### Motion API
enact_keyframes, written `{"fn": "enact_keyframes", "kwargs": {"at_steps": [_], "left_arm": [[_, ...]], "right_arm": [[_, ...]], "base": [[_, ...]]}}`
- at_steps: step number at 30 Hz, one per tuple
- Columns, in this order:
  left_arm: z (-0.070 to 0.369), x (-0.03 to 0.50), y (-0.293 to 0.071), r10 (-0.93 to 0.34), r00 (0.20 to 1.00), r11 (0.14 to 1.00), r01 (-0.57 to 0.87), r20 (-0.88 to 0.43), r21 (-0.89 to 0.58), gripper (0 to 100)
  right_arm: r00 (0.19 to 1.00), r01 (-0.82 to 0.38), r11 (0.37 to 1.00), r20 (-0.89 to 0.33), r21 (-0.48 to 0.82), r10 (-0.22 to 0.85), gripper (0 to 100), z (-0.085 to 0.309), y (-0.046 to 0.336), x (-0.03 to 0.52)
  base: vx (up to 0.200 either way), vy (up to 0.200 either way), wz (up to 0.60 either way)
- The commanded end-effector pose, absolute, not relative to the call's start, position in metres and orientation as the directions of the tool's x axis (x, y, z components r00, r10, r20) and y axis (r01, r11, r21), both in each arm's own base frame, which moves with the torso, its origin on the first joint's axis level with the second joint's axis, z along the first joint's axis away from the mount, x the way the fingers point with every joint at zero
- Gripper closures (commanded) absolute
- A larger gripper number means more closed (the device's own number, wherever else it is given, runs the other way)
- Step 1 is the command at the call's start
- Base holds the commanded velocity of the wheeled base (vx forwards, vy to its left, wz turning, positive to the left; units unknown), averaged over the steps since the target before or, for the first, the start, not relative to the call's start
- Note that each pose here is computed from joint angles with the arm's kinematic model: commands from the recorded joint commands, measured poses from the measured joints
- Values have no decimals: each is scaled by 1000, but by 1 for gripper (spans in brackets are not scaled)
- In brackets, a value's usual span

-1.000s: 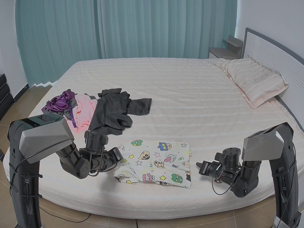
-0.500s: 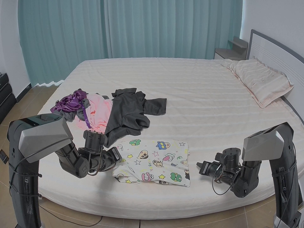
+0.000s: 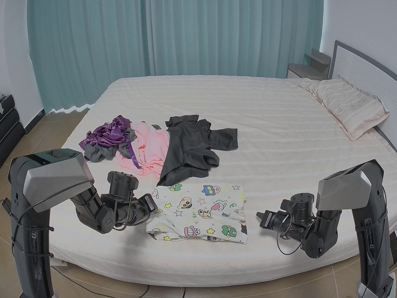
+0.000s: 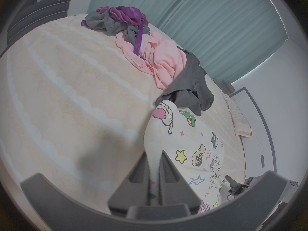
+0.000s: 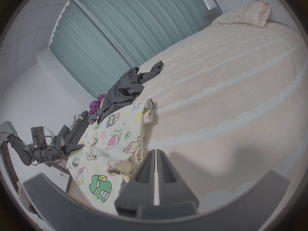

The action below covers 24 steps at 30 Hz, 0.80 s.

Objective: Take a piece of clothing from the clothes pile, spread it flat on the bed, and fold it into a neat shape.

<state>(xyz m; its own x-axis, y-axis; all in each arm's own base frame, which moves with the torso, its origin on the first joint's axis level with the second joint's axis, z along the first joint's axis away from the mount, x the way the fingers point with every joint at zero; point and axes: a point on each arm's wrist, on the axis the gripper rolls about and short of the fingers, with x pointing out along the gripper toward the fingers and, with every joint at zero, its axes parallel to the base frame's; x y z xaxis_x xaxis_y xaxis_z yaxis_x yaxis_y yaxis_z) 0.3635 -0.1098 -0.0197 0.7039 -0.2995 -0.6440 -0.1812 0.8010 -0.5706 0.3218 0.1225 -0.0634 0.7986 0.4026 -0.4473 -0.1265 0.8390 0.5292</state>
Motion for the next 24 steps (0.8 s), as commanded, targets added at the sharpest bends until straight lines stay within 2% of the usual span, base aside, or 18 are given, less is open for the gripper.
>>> {"fn": "enact_keyframes", "kwargs": {"at_steps": [1, 4, 5, 13, 15, 18, 20, 21, 24], "left_arm": [[-19, 363, -110, -300, 704, 801, -181, -644, -571, 100], [-20, 362, -109, -299, 701, 802, -182, -647, -568, 100], [-20, 361, -109, -300, 698, 803, -183, -651, -566, 0], [-16, 348, -104, -302, 683, 798, -200, -665, -569, 0], [-12, 343, -100, -298, 683, 780, -228, -667, -583, 0], [0, 336, -87, -311, 705, 697, -286, -637, -657, 0], [5, 330, -79, -321, 719, 672, -286, -616, -683, 0], [7, 328, -76, -323, 731, 663, -278, -601, -695, 0], [9, 328, -73, -325, 761, 638, -261, -561, -724, 0]], "right_arm": [[799, -127, 839, -446, 530, 403, 100, -63, 123, 322], [799, -127, 839, -446, 530, 403, 100, -63, 123, 322], [800, -129, 838, -443, 530, 404, 100, -61, 122, 322], [779, -150, 832, -453, 535, 432, 100, -47, 124, 305], [755, -167, 827, -470, 537, 458, 100, -47, 128, 297], [716, -191, 821, -496, 539, 492, 100, -47, 129, 285], [706, -190, 821, -507, 538, 495, 100, -48, 128, 281], [697, -196, 818, -510, 541, 504, 0, -49, 128, 279], [662, -213, 810, -529, 547, 531, 0, -52, 131, 270]], "base": [[0, 0, 0], [0, 0, 0], [0, 0, 0], [0, 0, 0], [0, 0, 0], [0, 0, 0], [0, 0, 0], [0, 0, 0], [0, 0, 0]]}}
